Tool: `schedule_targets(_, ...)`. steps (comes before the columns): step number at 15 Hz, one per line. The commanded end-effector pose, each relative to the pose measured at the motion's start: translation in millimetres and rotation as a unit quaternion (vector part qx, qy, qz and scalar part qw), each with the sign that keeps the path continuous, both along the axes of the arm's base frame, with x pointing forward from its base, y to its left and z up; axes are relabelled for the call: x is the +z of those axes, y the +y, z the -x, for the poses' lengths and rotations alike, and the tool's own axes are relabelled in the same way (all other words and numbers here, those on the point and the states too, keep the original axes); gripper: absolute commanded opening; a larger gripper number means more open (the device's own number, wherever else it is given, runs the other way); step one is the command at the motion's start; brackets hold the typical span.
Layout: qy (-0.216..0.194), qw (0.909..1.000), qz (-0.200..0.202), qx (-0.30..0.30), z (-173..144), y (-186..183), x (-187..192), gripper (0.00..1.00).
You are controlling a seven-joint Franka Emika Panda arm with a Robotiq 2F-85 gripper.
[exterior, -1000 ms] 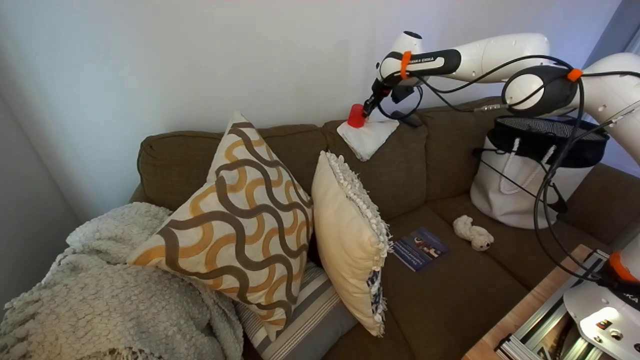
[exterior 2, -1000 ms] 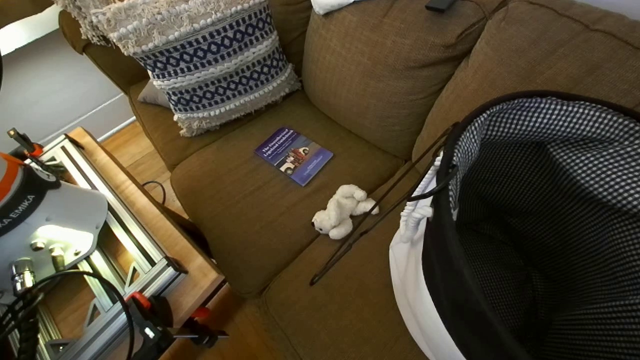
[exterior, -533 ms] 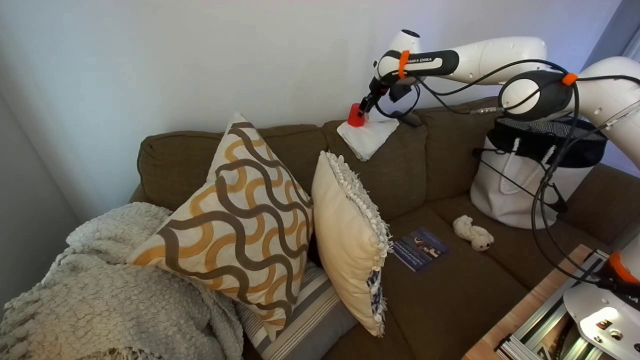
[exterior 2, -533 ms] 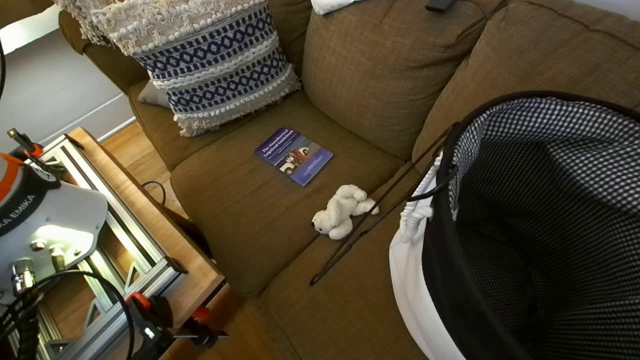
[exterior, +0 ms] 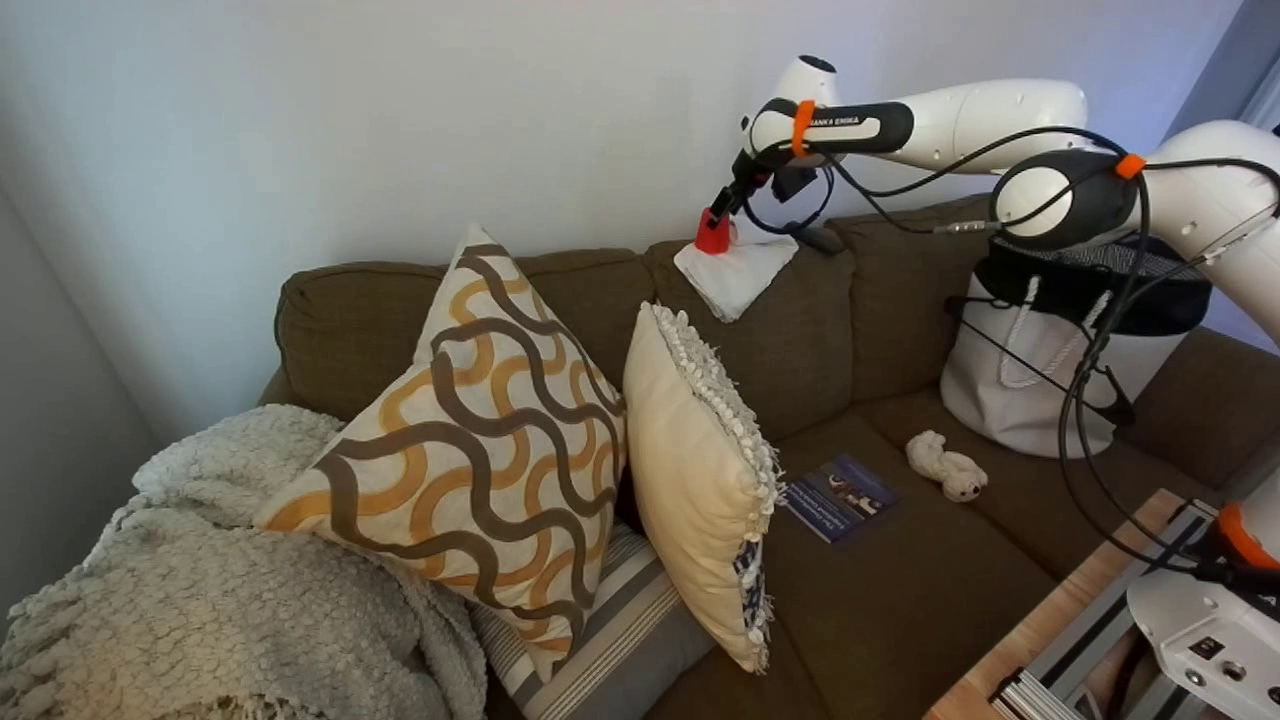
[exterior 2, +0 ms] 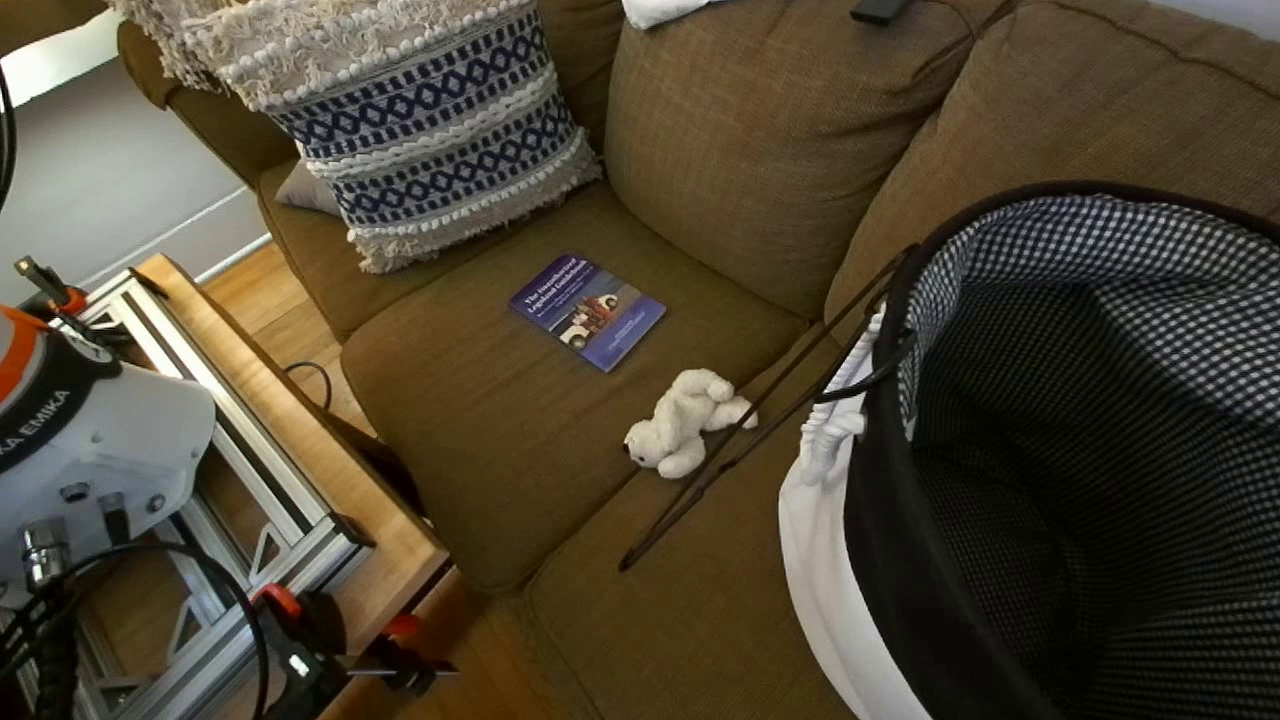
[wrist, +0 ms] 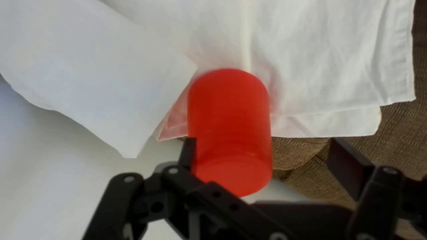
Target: Move the cup to the sofa middle seat
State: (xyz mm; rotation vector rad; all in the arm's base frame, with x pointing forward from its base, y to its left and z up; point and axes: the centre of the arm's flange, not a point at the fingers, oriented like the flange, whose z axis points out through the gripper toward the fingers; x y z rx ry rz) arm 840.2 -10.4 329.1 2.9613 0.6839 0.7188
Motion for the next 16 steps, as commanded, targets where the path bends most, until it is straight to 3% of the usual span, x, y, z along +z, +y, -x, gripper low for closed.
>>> schedule_targets(1, -0.029, 0.9991, 0.024, -0.022, -34, -5, -6, 1.0)
schedule_targets(5, -0.058, 0.997, 0.023, -0.046, -39, -7, -12, 1.0)
schedule_targets(8, -0.053, 0.9971, 0.012, -0.053, -42, -5, -18, 0.98)
schedule_targets(9, -0.051, 0.9971, 0.012, -0.056, -42, -4, -20, 0.75)
schedule_targets(11, -0.049, 0.9969, 0.011, -0.061, -39, -2, -18, 0.7)
schedule_targets(14, -0.051, 0.9959, 0.01, -0.074, -32, 3, -10, 0.45)
schedule_targets(16, -0.051, 0.996, 0.006, -0.073, -25, 11, 1, 0.43)
